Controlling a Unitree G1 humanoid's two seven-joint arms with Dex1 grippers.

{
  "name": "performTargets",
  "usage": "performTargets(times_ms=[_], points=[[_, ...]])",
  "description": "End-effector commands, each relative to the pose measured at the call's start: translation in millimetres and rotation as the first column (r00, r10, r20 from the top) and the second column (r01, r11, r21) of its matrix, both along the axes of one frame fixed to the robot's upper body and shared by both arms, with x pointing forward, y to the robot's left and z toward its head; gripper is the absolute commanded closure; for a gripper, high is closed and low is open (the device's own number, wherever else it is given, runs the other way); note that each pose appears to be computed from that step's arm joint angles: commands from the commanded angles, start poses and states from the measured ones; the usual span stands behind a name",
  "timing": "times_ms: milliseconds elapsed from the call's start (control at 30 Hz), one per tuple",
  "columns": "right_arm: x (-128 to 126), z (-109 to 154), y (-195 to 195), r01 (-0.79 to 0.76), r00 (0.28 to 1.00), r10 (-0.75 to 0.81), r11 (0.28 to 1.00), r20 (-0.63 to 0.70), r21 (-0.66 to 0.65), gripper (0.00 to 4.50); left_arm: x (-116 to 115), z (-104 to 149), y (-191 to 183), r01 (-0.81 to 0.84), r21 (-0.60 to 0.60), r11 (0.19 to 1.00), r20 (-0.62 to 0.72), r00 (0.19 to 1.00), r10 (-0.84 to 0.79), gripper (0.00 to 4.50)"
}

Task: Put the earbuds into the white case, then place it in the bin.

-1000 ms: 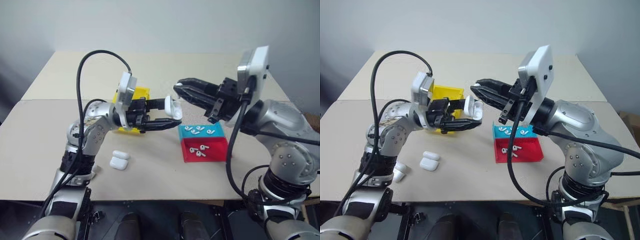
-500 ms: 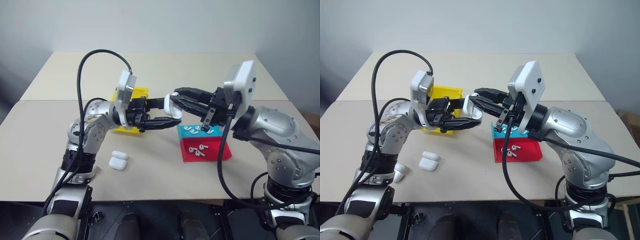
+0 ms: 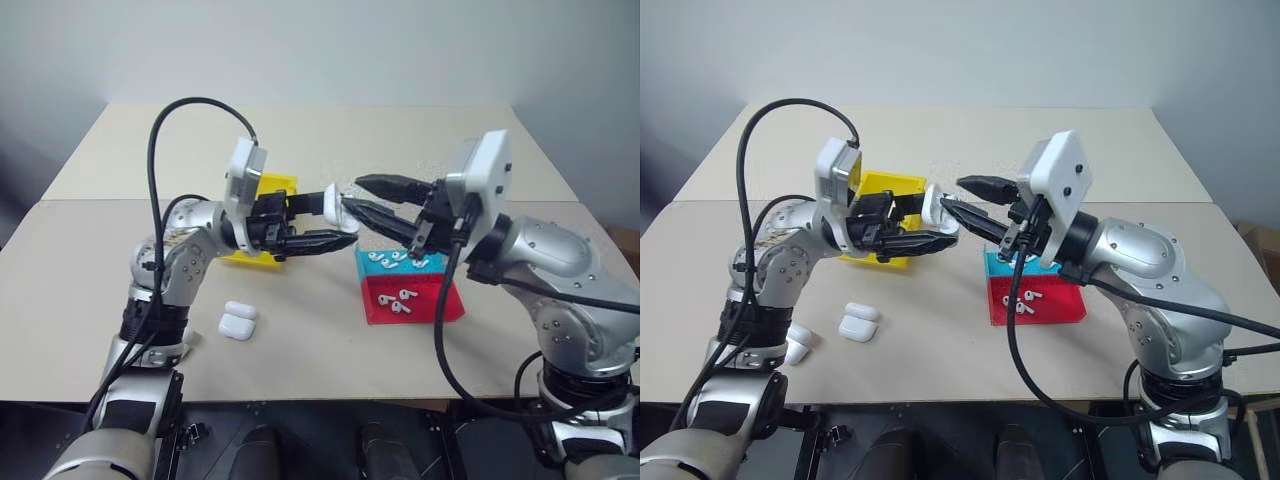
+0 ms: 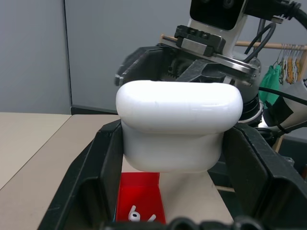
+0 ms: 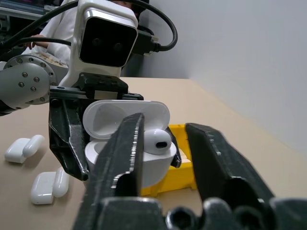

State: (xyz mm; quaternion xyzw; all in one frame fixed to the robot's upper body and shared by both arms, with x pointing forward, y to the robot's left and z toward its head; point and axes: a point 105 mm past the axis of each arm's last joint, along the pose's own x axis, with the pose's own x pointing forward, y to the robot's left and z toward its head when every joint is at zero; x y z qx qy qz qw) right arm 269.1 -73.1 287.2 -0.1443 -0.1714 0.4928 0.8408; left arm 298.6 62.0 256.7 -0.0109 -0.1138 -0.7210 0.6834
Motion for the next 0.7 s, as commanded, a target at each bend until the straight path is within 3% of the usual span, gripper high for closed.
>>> performTargets(times_ms=[33, 333, 500, 633, 700], points=[[-6, 7, 0, -0.033, 0.999, 0.033, 0.999, 0.012, 0.016, 1.29, -4, 19, 0, 0.011, -0.045, 0.999, 0.073, 0.997, -0.008, 1.7], [5, 30, -24, 0.012, 1.0, -0.013, 1.0, 0.025, 0.024, 1.29, -3, 15, 5, 0.01, -0.029, 1.0, 0.085, 0.996, -0.007, 1.7], [35, 23, -55, 0.102, 0.994, -0.108, 0.966, -0.013, -0.236, 1.29, -8, 13, 19, 0.001, -0.008, 1.0, 0.095, 0.995, 0.0, 1.7], [61, 0, -69, 0.095, 0.989, -0.137, 0.875, -0.055, -0.475, 1.29, -13, 11, 24, -0.02, -0.006, 1.0, 0.105, 0.994, 0.02, 1.7], [73, -13, -72, 0.066, 0.99, -0.127, 0.807, -0.064, -0.587, 1.68, -16, 11, 26, -0.025, -0.009, 1.0, 0.112, 0.993, 0.026, 1.7]])
